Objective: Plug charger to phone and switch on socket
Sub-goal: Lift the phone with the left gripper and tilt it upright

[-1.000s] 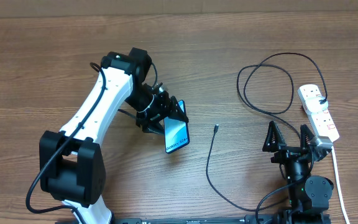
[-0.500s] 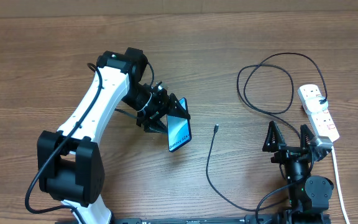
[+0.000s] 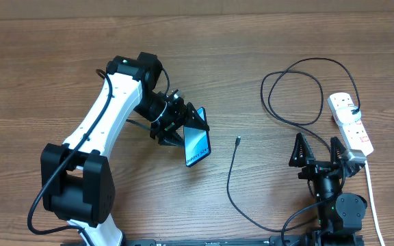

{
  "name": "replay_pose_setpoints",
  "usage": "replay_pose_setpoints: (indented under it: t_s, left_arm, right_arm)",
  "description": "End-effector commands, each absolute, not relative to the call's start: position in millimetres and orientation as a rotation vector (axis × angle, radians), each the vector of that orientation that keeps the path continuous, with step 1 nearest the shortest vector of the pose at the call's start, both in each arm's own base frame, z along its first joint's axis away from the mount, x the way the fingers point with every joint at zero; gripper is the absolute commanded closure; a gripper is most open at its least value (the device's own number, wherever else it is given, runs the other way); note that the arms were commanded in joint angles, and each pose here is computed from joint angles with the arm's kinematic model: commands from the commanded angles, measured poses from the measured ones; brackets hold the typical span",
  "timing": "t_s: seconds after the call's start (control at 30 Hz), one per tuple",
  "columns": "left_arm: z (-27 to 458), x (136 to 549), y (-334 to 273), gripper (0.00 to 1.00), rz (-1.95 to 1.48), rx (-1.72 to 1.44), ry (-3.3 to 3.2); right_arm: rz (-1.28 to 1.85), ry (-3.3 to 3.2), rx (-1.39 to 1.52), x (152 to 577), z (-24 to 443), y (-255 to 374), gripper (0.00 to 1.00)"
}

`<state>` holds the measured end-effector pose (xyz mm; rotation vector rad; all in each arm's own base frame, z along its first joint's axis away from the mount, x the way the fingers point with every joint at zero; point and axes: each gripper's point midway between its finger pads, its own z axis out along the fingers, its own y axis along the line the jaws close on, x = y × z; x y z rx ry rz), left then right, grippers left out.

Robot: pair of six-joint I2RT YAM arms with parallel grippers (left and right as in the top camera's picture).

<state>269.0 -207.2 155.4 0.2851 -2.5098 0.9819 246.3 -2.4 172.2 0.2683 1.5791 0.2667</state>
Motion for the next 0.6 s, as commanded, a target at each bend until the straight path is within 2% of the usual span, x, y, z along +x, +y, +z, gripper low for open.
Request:
replay_pose_setpoints:
  t_s: [0.0,0.57]
  left_arm:
    - [166.5,275.9,-213.4,0.37,1.063,0.256,-2.497]
    - [112.4,313.1,-149.4,0.37,0.487,0.286,-2.921]
  right_arm:
    - [0.266,1.578,0.262,246.5,170.0,-1.9,0.0]
    - [0.266,1.577,0.261,246.5,170.2,-1.9,0.0]
